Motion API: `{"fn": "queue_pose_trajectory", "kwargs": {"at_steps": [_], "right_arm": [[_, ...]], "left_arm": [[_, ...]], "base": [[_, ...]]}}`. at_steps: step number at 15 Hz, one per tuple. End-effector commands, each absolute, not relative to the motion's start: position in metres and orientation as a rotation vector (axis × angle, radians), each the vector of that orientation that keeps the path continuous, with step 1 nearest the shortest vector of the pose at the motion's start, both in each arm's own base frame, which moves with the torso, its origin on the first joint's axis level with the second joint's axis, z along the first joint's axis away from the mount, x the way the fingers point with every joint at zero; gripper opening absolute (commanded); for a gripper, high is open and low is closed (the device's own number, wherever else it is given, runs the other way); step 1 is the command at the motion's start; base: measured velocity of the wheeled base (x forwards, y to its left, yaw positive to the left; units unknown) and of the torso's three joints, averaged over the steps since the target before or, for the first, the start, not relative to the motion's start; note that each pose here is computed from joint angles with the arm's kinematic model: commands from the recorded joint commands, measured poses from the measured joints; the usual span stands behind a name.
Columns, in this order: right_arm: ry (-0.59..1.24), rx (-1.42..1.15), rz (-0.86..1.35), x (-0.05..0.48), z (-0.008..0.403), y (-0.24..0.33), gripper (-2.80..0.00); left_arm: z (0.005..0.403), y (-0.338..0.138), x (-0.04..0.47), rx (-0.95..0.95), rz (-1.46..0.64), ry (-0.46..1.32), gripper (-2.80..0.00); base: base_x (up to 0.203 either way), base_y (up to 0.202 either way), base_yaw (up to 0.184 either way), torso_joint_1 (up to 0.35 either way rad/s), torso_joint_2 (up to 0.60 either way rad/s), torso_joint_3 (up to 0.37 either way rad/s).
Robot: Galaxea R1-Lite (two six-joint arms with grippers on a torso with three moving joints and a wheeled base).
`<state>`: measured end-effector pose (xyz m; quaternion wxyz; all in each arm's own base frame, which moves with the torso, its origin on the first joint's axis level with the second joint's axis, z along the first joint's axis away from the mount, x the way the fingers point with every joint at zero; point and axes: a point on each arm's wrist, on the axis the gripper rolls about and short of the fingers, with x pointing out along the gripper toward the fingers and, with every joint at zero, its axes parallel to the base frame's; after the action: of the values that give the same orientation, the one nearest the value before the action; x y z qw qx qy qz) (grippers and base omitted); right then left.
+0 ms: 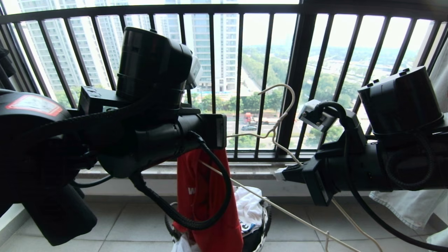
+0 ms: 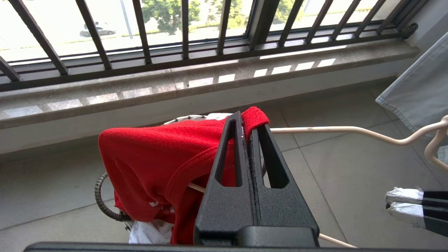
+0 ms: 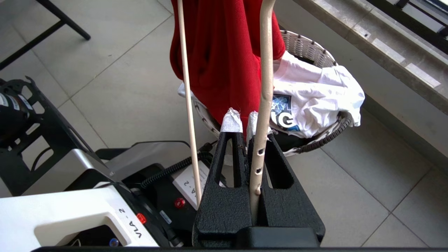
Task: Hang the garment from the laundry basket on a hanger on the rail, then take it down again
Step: Hang the clothes on the clothes rack
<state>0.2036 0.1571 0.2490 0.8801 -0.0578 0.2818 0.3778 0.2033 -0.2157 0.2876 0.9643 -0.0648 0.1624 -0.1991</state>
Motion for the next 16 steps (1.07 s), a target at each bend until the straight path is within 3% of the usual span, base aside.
{"fn": "queue_pose_trajectory", "kwargs": {"at_steps": [1, 8, 16], "right_arm": [[0.620, -0.128, 0.784, 0.210, 0.241, 0.162, -2.80], [0.570, -0.098, 0.713, 0.228, 0.233, 0.173, -2.80], [0.591, -0.144, 0.729, 0.207, 0.237, 0.161, -2.80]], "left_arm": [[0.290, -0.221, 0.200, -0.143, -0.407, 0.369, -2.80], [0.311, -0.219, 0.172, -0.211, -0.458, 0.405, -2.80], [0.320, -0.188, 0.219, -0.247, -0.175, 0.315, -2.80]], "base": [[0.000, 0.000, 0.000, 0.000, 0.00, 0.000], [0.000, 0.000, 0.000, 0.000, 0.00, 0.000], [0.000, 0.000, 0.000, 0.000, 0.00, 0.000]]}}
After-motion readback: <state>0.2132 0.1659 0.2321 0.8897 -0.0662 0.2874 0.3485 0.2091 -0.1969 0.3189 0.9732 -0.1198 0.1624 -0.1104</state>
